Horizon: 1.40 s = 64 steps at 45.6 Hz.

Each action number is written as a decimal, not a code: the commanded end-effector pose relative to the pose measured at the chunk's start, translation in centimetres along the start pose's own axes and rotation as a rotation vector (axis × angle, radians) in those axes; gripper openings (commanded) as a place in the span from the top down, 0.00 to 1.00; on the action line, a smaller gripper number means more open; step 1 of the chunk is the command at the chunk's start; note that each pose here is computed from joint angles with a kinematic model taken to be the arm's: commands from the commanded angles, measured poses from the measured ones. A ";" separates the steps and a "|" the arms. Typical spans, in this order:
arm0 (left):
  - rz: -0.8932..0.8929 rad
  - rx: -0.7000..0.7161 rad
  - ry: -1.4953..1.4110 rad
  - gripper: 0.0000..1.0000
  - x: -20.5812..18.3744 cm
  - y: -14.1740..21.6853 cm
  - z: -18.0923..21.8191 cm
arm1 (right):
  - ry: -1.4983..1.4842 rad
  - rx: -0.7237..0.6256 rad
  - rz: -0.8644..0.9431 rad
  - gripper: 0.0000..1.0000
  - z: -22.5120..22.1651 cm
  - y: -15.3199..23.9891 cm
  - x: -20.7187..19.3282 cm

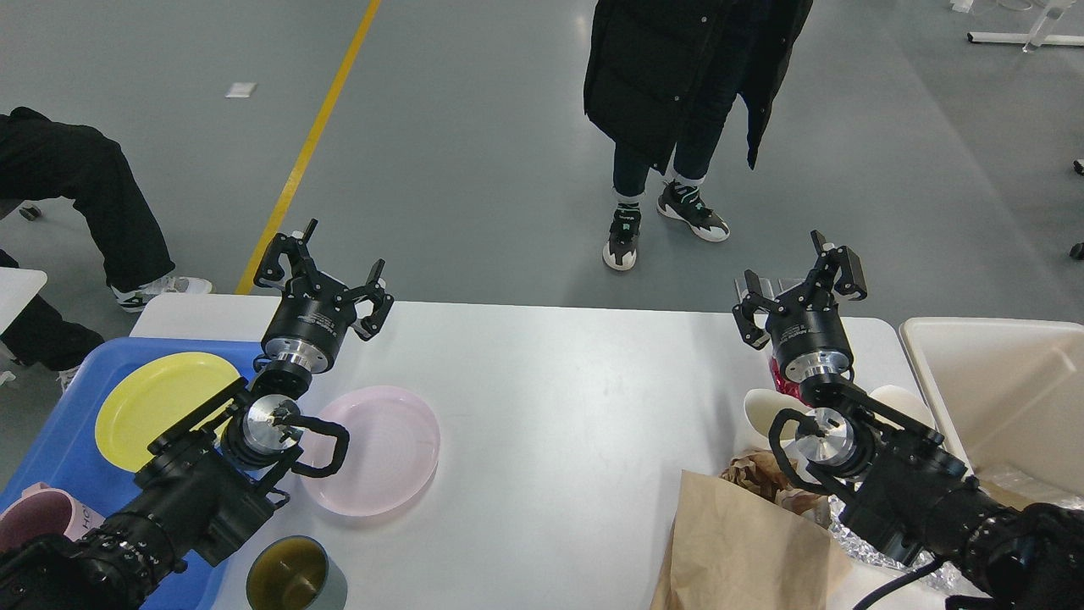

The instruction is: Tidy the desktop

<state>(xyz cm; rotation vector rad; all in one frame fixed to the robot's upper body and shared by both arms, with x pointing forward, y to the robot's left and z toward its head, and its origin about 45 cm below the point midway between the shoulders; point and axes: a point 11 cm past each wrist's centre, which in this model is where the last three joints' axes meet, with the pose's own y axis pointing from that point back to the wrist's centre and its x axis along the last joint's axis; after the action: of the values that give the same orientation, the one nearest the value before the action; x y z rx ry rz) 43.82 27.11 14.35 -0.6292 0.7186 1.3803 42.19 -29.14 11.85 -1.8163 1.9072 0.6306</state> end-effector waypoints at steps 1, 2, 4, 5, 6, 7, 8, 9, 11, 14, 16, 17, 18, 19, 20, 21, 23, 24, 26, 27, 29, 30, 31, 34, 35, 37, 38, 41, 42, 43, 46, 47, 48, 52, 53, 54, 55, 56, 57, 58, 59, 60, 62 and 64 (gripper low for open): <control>-0.007 0.004 0.001 0.04 0.0 0.1 0.0 | -0.003 -0.001 -0.004 0.00 0.0 0.0 -0.1; -0.012 0.010 0.001 0.04 0.0 0.1 -0.1 | -0.001 0.000 -0.002 0.00 0.0 0.0 -0.1; -0.021 0.013 -0.004 0.04 -0.1 0.0 0.2 | 0.000 0.001 -0.001 0.00 0.0 0.0 -0.1; -0.025 0.016 -0.006 0.04 -0.1 0.0 0.1 | 0.002 0.002 0.001 0.00 -0.1 -0.1 0.0; -0.028 0.016 -0.005 0.04 -0.2 0.0 0.1 | 0.002 0.002 0.001 0.00 -0.1 -0.1 0.0; -0.030 0.014 -0.005 0.04 -0.2 0.0 0.1 | 0.001 0.001 0.000 0.00 0.0 0.0 0.0; -0.026 0.008 -0.004 0.04 -0.1 0.1 0.2 | 0.002 0.002 0.001 0.00 -0.1 0.0 0.0; -0.028 0.006 -0.001 0.04 -0.1 0.1 0.1 | 0.002 0.002 0.001 0.00 -0.1 0.0 0.0; -0.027 0.006 -0.002 0.04 -0.1 0.1 0.1 | 0.003 0.004 0.002 0.00 -0.1 -0.1 0.1; -0.025 0.006 -0.002 0.04 -0.1 0.1 0.1 | 0.004 0.003 0.003 0.00 -0.1 0.0 0.1; -0.027 0.006 -0.002 0.04 -0.1 0.1 0.1 | 0.004 0.003 0.003 0.00 -0.1 0.0 0.1; -0.027 0.006 -0.002 0.04 -0.1 0.1 0.1 | 0.003 0.002 0.002 0.00 -0.1 0.0 0.1; -0.025 0.005 -0.001 0.04 -0.1 0.1 0.2 | 0.004 0.003 0.003 0.00 -0.1 0.0 0.1; -0.026 0.003 0.000 0.04 -0.1 0.1 0.2 | 0.003 0.002 0.002 0.00 -0.1 0.0 0.1; -0.026 0.003 0.000 0.04 -0.1 0.1 0.2 | 0.004 0.003 0.003 0.00 -0.1 0.0 0.1; -0.026 0.002 0.001 0.04 -0.1 0.1 0.2 | 0.003 0.002 0.002 0.00 -0.1 0.0 0.1; -0.027 0.002 0.002 0.04 -0.1 0.0 0.2 | 0.004 0.003 0.003 0.00 -0.1 0.0 0.1; -0.027 0.003 0.001 0.04 -0.1 0.1 0.2 | 0.004 0.003 0.003 0.00 -0.1 0.0 0.1; -0.025 0.002 0.002 0.04 -0.1 0.1 0.2 | 0.004 0.003 0.003 0.00 -0.1 0.0 0.1; -0.026 0.002 0.001 0.04 -0.1 0.1 0.2 | 0.004 0.003 0.003 0.00 -0.1 0.0 0.1; -0.024 0.002 0.000 0.04 -0.1 0.1 0.2 | 0.004 0.003 0.003 0.00 -0.1 0.0 0.1; -0.026 0.002 0.001 0.04 -0.1 0.0 0.2 | 0.004 0.003 0.003 0.00 -0.1 0.0 0.1; -0.026 0.002 0.001 0.04 -0.1 0.1 0.2 | 0.005 0.003 0.004 0.00 -0.2 0.0 0.2; -0.025 0.000 0.005 0.04 -0.2 0.0 0.2 | 0.005 0.005 0.004 0.00 -0.2 0.0 0.2; -0.025 -0.002 0.005 0.04 -0.1 0.0 0.2 | 0.005 0.003 0.004 0.00 -0.2 0.0 0.2; -0.024 -0.001 0.006 0.04 -0.1 0.0 0.2 | 0.005 0.003 0.004 0.00 -0.2 0.0 0.2; -0.024 -0.002 0.005 0.04 -0.1 0.0 0.2 | 0.005 0.003 0.004 0.00 -0.2 0.0 0.2; -0.025 0.001 0.004 0.04 -0.1 0.0 0.2 | 0.005 0.003 0.004 0.00 -0.2 0.0 0.2; -0.024 0.000 0.003 0.04 -0.1 0.0 0.3 | 0.005 0.003 0.004 0.00 -0.2 0.0 0.2; -0.023 0.005 0.000 0.04 -0.1 0.0 0.3 | 0.004 0.002 0.003 0.00 -0.1 0.0 0.1; -0.022 0.002 0.000 0.04 -0.1 0.0 0.2 | 0.005 0.004 0.003 0.00 -0.2 -0.1 0.1; -0.022 0.002 0.000 0.04 -0.1 0.0 0.2 | 0.005 0.003 0.004 0.00 -0.2 0.0 0.2; -0.023 0.005 -0.002 0.04 -0.1 0.0 0.2 | 0.005 0.004 0.003 0.00 -0.2 -0.1 0.1; -0.030 0.038 -0.019 0.04 -0.3 0.2 -0.7 | 0.005 0.004 0.003 0.00 -0.2 -0.1 0.1; -0.032 0.054 -0.031 0.04 -0.4 0.1 -0.9 | 0.004 0.003 0.002 0.00 -0.1 -0.1 0.1; -0.037 0.089 -0.078 0.04 -0.5 0.1 -1.3 | 0.005 0.003 0.004 0.00 -0.2 0.0 0.2; -0.040 0.100 -0.101 0.04 -0.6 0.0 -1.3 | 0.005 0.004 0.003 0.00 -0.2 -0.1 0.1; -0.041 0.108 -0.121 0.04 -0.6 -0.1 -1.3 | 0.005 0.003 0.004 0.00 -0.2 0.0 0.2; -0.042 0.111 -0.141 0.04 -0.8 -0.3 -1.0 | 0.005 0.004 0.003 0.00 -0.2 -0.1 0.1; -0.043 0.113 -0.159 0.04 -0.9 -0.5 -0.7 | 0.005 0.004 0.003 0.00 -0.2 -0.1 0.1; -0.047 0.116 -0.177 0.04 -1.2 -0.8 -0.5 | 0.005 0.004 0.003 0.00 -0.2 -0.1 0.1; -0.047 0.117 -0.198 0.04 -1.4 -1.0 -0.2 | 0.005 0.004 0.003 0.00 -0.2 -0.1 0.1; -0.054 0.119 -0.238 0.04 -1.9 -1.6 0.4 | 0.005 0.004 0.003 0.00 -0.2 -0.1 0.1; -0.059 0.124 -0.284 0.04 -2.4 -2.1 0.9 | 0.005 0.004 0.003 0.00 -0.2 -0.1 0.1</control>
<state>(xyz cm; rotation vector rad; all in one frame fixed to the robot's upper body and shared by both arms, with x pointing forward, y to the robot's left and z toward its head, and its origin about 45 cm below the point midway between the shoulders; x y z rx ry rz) 44.55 25.92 15.03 -0.4267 0.6310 1.3239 42.27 -29.36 11.92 -1.8146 1.9133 0.6238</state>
